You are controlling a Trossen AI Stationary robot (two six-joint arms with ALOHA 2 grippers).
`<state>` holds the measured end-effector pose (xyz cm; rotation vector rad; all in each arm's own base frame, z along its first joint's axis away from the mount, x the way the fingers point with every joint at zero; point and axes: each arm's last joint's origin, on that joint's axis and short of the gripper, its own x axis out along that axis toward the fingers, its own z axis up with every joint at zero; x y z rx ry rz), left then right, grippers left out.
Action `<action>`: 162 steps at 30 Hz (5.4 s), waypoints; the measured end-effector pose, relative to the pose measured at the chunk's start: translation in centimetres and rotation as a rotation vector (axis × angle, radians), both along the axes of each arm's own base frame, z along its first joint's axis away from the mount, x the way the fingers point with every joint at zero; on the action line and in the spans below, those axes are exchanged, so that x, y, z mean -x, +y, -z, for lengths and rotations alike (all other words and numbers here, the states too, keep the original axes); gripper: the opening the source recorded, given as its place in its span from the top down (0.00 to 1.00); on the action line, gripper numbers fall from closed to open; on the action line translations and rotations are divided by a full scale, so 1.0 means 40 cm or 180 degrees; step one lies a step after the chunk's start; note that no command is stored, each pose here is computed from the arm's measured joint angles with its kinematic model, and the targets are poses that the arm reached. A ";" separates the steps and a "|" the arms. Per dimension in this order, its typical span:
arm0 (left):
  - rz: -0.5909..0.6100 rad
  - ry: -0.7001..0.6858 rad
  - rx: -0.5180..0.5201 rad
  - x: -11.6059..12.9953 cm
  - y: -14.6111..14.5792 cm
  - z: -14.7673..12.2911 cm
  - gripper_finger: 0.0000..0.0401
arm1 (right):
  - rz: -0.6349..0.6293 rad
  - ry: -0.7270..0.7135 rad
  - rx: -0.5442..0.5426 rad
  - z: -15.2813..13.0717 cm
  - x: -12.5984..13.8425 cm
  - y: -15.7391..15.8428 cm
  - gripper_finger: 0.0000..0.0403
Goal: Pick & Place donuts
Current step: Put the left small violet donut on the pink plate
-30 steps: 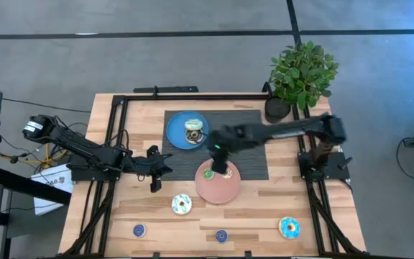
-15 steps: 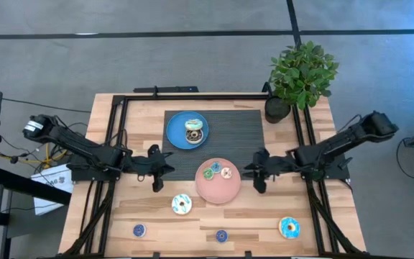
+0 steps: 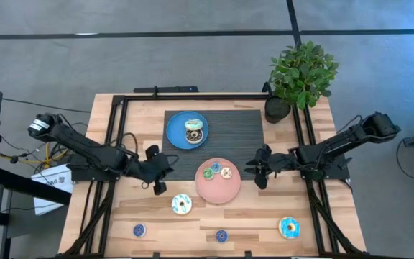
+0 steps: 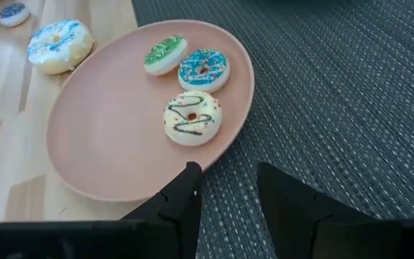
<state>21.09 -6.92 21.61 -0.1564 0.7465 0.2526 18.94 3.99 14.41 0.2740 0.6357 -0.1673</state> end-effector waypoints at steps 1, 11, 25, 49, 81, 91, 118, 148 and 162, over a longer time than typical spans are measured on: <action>0.0010 0.0066 -0.0012 -0.007 -0.008 0.000 1.00 | -0.0007 0.0020 0.0013 0.001 0.001 0.000 0.69; 0.0174 0.0604 -0.0104 -0.070 -0.122 0.025 1.00 | -0.0037 0.0028 0.0051 0.001 0.001 0.000 0.69; -0.0399 0.0770 0.0620 -0.049 -0.256 0.076 1.00 | -0.0038 0.0020 0.0049 0.001 0.001 0.000 0.69; -0.0727 0.0937 0.1182 -0.063 -0.266 0.100 0.47 | -0.0029 0.0006 0.0053 0.000 0.000 0.000 0.69; -0.1273 0.1780 0.2130 0.032 -0.356 0.108 0.42 | -0.0028 0.0006 0.0052 0.000 0.000 0.000 0.69; -0.1789 0.1943 0.2139 0.098 -0.386 0.113 0.42 | -0.0027 0.0006 0.0051 0.000 0.000 0.000 0.69; -0.1738 0.2628 0.1930 0.081 -0.427 0.198 0.44 | -0.0025 -0.0006 0.0046 -0.001 -0.001 0.000 0.69; -0.0569 0.1087 0.1242 -0.157 -0.102 0.028 0.57 | -0.0026 -0.0066 0.0037 -0.004 -0.004 0.001 0.69; 0.0506 0.0885 0.0589 -0.451 -0.023 0.051 0.57 | -0.0030 -0.0068 0.0042 -0.005 -0.004 0.001 0.69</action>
